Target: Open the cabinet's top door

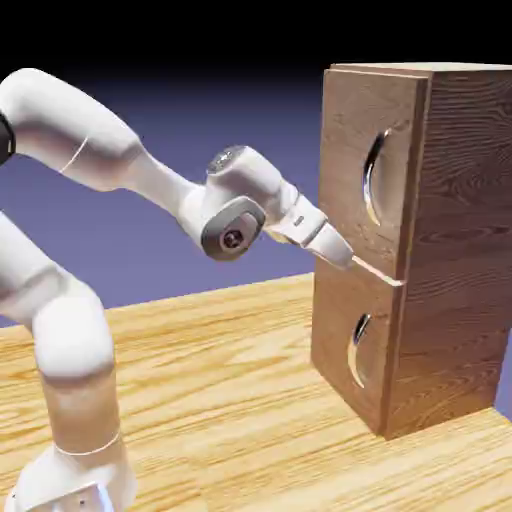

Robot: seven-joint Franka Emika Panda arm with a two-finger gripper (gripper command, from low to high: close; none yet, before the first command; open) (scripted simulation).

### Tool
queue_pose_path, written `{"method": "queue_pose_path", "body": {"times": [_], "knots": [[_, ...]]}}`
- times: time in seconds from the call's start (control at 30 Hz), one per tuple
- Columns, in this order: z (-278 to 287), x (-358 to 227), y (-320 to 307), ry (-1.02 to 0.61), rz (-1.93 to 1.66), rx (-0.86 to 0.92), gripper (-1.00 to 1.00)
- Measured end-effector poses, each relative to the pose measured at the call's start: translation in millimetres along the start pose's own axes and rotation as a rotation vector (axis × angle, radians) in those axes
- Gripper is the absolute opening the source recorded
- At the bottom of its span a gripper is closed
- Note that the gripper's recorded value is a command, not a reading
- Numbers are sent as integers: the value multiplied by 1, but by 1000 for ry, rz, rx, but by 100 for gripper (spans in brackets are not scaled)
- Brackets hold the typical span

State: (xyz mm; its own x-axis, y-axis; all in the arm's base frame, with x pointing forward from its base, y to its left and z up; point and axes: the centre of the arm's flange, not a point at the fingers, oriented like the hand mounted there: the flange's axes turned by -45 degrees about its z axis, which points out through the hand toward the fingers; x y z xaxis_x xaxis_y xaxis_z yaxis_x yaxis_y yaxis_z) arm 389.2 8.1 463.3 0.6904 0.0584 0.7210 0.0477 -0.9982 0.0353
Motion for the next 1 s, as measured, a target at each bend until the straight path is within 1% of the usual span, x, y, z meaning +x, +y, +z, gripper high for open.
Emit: {"method": "queue_pose_path", "body": {"times": [0.53, 1.0], "knots": [[-47, 30, -31, 147, -53, -12, 100], [-76, 35, -31, 315, -59, -34, 100]]}}
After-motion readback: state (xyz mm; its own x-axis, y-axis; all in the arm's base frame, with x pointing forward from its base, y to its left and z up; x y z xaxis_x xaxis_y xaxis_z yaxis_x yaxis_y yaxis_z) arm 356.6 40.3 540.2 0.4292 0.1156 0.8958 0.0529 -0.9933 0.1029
